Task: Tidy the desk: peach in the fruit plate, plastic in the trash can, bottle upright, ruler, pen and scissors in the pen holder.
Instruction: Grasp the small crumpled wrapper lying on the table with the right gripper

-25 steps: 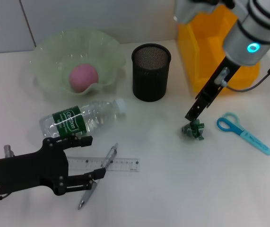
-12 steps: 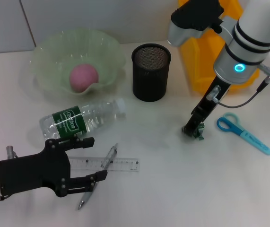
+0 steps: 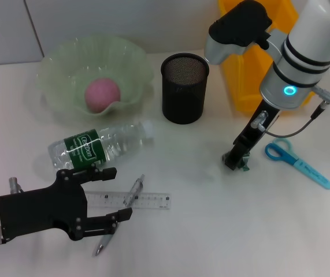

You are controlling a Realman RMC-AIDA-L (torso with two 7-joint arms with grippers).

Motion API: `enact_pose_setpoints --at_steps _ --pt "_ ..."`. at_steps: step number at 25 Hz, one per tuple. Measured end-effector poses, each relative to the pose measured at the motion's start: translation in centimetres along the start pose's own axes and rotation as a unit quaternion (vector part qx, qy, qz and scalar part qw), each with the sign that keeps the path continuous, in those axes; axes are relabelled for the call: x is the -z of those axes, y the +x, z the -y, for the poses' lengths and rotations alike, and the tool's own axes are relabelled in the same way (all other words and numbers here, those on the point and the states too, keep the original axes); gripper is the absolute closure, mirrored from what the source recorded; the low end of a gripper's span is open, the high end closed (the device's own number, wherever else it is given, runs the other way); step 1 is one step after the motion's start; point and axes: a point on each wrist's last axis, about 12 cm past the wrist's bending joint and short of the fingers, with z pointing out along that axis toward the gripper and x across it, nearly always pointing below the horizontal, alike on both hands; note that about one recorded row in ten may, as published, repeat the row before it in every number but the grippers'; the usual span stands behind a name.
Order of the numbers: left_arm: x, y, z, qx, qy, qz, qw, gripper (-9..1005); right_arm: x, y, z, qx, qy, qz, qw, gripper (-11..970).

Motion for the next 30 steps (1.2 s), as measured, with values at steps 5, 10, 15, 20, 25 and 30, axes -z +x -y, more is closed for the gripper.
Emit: enact_pose_setpoints --at_steps 5,10,15,20,25,30 --pt "0.0 0.0 0.0 0.0 0.001 0.0 1.0 181 -0.3 0.0 0.1 -0.002 0.002 0.001 1.0 133" --pt "-0.2 0.4 0.3 -0.001 0.002 0.003 1.0 181 -0.7 0.1 0.2 -0.005 0.002 0.003 1.0 133" --pt "-0.2 0.4 0.3 -0.001 0.004 0.005 1.0 181 -1.3 0.3 0.2 -0.009 -0.001 0.001 1.0 133" --pt "-0.3 0.3 0.3 -0.002 0.004 0.005 1.0 181 -1.5 0.3 0.2 -0.009 -0.002 0.001 1.0 134" --pt "-0.4 0.2 0.2 -0.004 0.007 0.004 1.0 181 -1.6 0.3 0.3 -0.011 0.001 0.008 1.0 148" --pt "-0.7 0.2 0.3 -0.006 0.014 0.003 1.0 181 -2.3 0.4 0.3 -0.01 0.002 0.005 1.0 184"
